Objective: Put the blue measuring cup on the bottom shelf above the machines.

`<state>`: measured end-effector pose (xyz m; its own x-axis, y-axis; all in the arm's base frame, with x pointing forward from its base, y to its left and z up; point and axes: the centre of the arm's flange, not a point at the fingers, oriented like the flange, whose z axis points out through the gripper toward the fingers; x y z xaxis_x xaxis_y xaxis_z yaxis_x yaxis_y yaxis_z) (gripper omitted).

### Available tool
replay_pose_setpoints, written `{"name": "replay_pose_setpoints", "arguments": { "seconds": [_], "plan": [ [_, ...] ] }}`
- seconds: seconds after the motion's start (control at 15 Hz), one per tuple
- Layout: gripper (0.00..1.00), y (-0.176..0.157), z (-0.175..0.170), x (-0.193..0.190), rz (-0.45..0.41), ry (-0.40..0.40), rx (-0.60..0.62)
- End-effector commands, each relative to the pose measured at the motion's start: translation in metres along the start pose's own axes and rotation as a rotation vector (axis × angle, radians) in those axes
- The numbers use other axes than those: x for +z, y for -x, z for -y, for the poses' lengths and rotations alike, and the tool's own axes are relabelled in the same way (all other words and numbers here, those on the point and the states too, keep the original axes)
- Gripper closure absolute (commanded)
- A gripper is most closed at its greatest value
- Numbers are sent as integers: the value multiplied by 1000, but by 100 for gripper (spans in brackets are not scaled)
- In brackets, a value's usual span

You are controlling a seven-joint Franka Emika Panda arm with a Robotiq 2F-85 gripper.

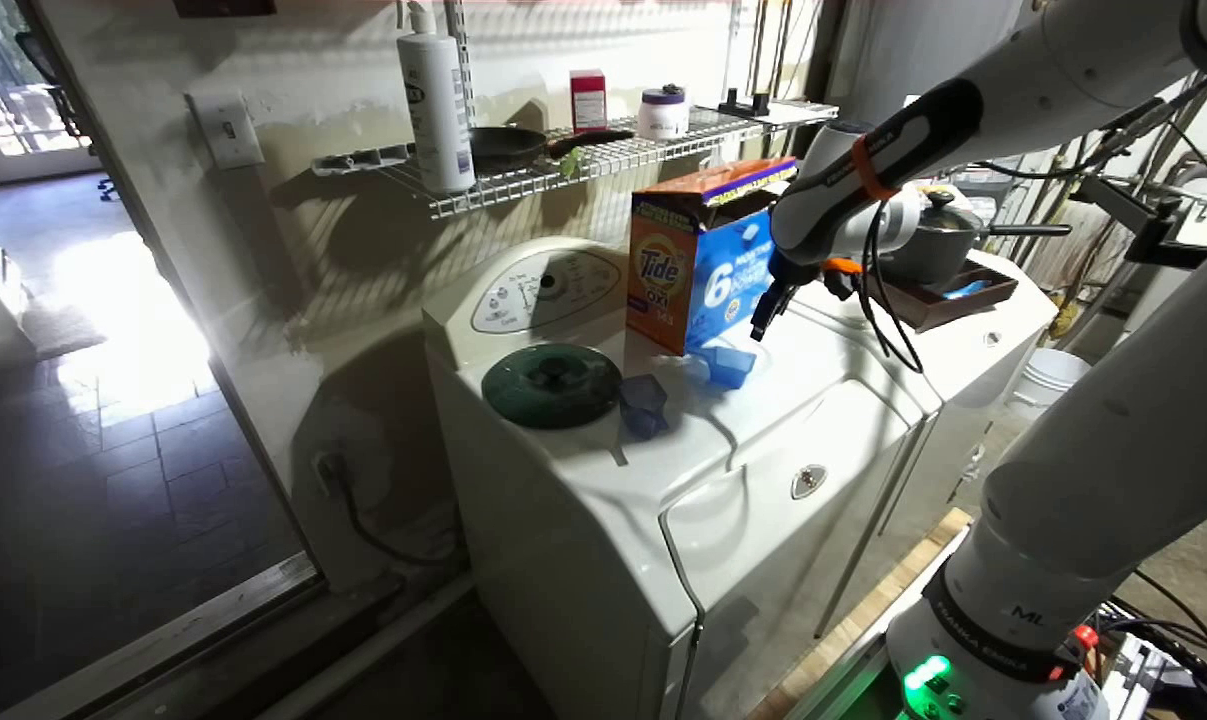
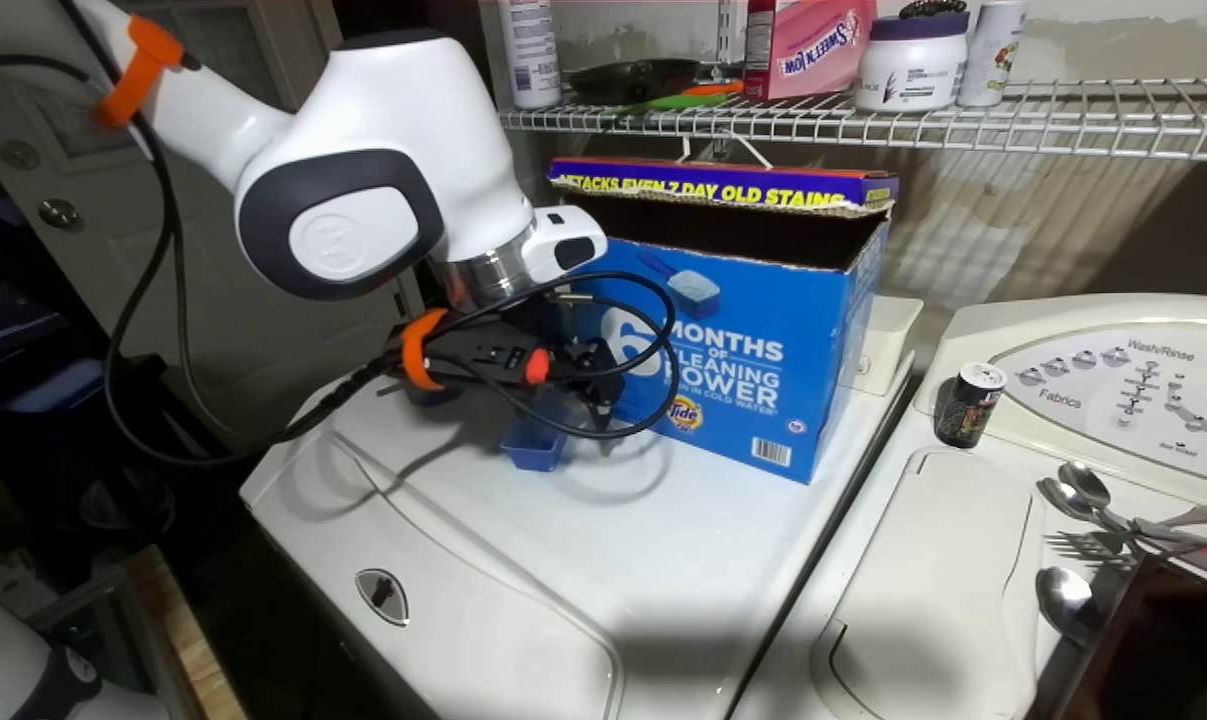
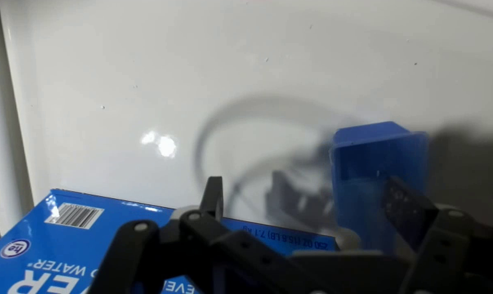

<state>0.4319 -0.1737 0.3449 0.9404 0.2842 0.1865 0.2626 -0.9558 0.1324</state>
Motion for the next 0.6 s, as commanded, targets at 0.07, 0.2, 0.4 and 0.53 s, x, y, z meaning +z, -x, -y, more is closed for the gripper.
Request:
{"name": "replay_pose_setpoints", "arguments": {
  "seconds": [0.07, 0.2, 0.4, 0.53],
  "plan": [
    [0, -29, -11, 32, -5, -38, -55],
    [0, -35, -9, 42, 1, -62, -70],
    [32, -45, -5, 55, 0, -91, -92],
    [48, -49, -3, 61, 10, -99, -106]
  ]
}}
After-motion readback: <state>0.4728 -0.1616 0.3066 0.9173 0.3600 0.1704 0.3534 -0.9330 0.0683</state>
